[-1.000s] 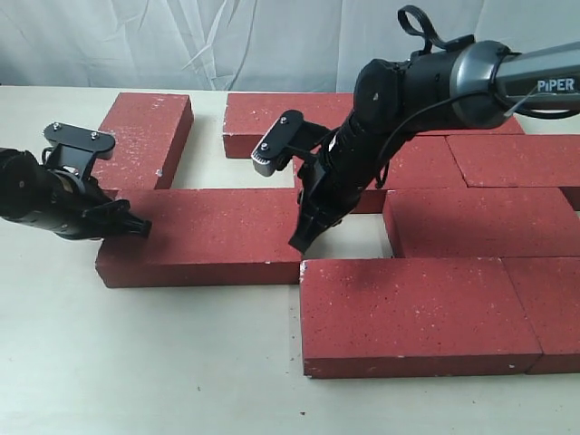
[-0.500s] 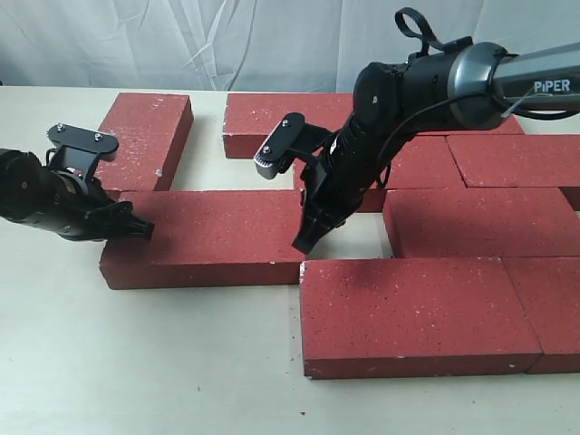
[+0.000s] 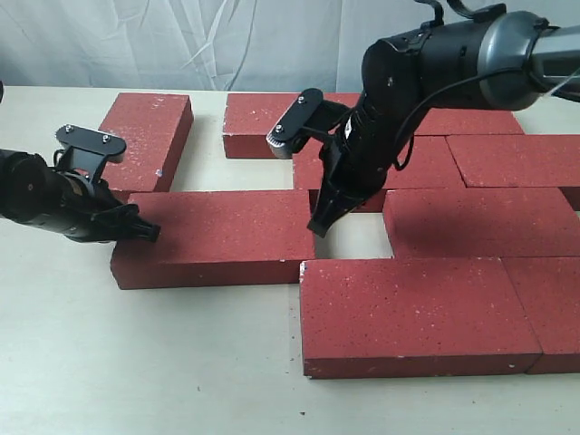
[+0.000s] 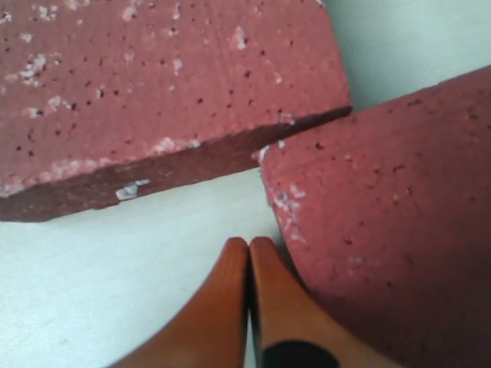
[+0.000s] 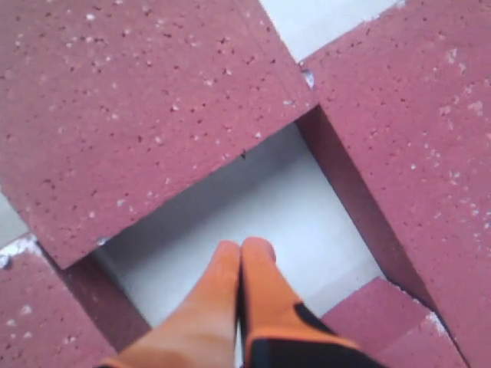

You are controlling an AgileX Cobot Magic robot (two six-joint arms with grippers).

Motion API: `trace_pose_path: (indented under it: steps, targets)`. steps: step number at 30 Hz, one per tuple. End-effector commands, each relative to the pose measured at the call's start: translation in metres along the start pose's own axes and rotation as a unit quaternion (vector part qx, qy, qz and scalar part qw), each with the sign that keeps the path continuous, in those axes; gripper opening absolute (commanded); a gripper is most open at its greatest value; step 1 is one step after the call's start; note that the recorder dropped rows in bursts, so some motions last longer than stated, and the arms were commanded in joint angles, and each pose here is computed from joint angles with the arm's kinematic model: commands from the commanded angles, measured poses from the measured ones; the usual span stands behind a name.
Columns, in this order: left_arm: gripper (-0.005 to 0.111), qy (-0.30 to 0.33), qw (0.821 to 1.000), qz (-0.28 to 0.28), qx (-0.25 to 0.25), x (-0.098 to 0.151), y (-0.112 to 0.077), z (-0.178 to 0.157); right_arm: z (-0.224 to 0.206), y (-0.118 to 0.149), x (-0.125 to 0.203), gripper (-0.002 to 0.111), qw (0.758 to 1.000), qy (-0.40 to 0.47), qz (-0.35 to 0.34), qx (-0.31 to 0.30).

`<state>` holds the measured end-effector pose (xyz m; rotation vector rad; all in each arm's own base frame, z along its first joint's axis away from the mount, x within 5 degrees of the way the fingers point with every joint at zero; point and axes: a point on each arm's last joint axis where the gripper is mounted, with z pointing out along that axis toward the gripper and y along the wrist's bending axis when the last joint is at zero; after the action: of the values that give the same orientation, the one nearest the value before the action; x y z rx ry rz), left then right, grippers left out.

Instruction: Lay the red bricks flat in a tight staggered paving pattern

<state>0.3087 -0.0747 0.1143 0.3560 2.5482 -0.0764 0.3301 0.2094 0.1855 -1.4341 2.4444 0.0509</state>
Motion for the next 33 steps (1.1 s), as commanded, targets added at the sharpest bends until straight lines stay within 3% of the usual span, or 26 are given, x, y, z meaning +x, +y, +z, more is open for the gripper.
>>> trace_pose_path:
  steps: [1,10,15,33]
  targets:
    - [0.0,-0.014,1.0,0.003,0.0,-0.003,-0.001,0.0,-0.005,-0.001,0.002,-0.001,1.0,0.012,-0.005,0.006]
    - [0.0,-0.014,1.0,0.003,0.0,-0.003,-0.001,0.0,-0.012,-0.041,0.025,-0.001,0.996,0.003,0.082,0.022]
    - [0.0,-0.014,1.0,0.016,0.008,-0.003,-0.011,0.0,-0.014,-0.058,0.037,-0.001,0.991,-0.006,0.134,0.014]
    - [0.0,-0.027,0.997,0.056,0.034,-0.012,-0.044,0.017,-0.015,-0.064,0.038,-0.001,0.986,-0.029,0.161,0.012]
